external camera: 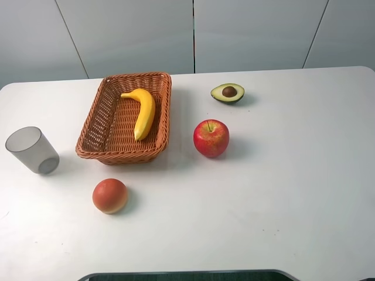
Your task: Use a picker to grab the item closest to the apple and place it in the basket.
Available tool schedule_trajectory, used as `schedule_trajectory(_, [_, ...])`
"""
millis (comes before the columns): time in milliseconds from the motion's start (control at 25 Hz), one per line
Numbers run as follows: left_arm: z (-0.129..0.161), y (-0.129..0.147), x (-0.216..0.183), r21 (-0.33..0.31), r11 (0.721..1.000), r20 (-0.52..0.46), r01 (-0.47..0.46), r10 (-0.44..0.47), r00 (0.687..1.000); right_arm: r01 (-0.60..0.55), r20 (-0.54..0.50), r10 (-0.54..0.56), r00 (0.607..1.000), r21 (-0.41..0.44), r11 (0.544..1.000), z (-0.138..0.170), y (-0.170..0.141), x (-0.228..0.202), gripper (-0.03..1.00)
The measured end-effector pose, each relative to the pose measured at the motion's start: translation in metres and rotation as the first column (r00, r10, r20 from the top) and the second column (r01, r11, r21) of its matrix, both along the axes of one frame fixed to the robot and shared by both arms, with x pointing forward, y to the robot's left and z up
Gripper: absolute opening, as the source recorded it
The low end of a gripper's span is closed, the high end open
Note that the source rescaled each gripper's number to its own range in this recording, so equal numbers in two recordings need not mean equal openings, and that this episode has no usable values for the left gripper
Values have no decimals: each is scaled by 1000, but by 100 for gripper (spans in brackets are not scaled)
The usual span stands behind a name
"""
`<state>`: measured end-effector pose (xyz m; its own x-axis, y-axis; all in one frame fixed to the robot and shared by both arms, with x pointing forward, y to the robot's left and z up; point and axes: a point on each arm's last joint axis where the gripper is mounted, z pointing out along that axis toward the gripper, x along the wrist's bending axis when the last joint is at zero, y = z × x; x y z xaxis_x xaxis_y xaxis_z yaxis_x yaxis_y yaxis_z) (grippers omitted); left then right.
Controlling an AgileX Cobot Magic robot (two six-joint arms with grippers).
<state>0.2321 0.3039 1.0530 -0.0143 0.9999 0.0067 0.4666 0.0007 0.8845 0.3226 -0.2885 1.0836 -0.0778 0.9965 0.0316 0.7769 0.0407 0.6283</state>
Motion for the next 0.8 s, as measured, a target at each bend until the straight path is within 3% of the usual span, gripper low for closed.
schedule_trajectory(560, [0, 0, 0, 0, 1000, 0, 0, 0, 1000, -38, 119, 34, 992, 31, 999, -20, -3, -46, 100])
schedule_trajectory(800, [0, 0, 0, 0, 1000, 0, 0, 0, 1000, -62, 227, 54, 972, 30, 998, -29, -6, -67, 100])
